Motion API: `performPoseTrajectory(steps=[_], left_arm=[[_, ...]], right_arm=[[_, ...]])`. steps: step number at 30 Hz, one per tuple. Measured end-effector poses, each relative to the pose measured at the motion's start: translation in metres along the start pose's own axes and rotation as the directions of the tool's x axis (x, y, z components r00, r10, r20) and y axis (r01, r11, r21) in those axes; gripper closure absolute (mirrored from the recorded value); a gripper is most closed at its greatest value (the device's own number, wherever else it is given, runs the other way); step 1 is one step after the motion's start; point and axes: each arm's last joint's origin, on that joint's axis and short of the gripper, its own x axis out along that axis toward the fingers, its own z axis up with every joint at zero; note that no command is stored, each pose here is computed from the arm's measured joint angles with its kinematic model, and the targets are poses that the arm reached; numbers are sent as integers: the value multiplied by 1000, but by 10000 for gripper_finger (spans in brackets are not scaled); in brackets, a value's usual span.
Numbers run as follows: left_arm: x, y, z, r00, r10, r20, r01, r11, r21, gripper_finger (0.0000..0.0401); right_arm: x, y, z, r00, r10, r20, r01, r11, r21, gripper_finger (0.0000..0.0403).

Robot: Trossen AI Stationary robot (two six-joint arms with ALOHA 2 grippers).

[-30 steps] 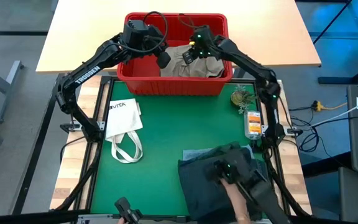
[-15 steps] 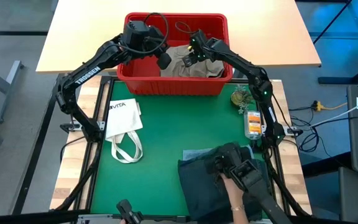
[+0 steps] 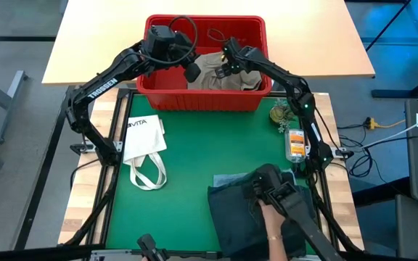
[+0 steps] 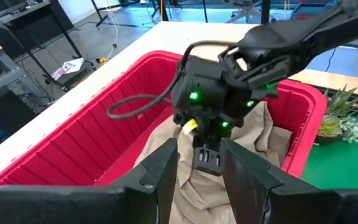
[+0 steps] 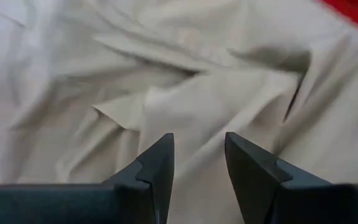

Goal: Fold Laundry from Bin
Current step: Remove the brown shorts from the red bin

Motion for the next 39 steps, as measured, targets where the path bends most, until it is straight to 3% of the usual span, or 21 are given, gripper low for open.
performPoseTrajectory(steps=[7,16,20,25,28,34,39], left_arm=[[0,0,0,1000,1,0,-1,1000,1,282],[0,0,0,1000,1,-1,-1,1000,1,282],[0,0,0,1000,1,-1,-1,1000,1,282],[0,0,0,1000,1,-1,-1,1000,1,282],[0,0,0,1000,1,-1,-1,1000,1,282],[0,0,0,1000,1,-1,-1,1000,0,282],[0,0,0,1000,1,-1,-1,1000,-7,282]], right_arm=[[23,-1,-9,998,-34,-53,34,999,-2,260],[25,-1,-8,999,-29,-42,28,999,-23,265],[25,0,-6,999,-24,-22,23,999,-40,301],[26,-3,-5,1000,-27,-15,27,999,-37,384],[26,-3,-5,999,-29,-13,29,999,-44,391],[25,-1,-3,999,34,-2,-34,998,-45,394],[12,1,13,982,182,51,-182,983,-7,394]])
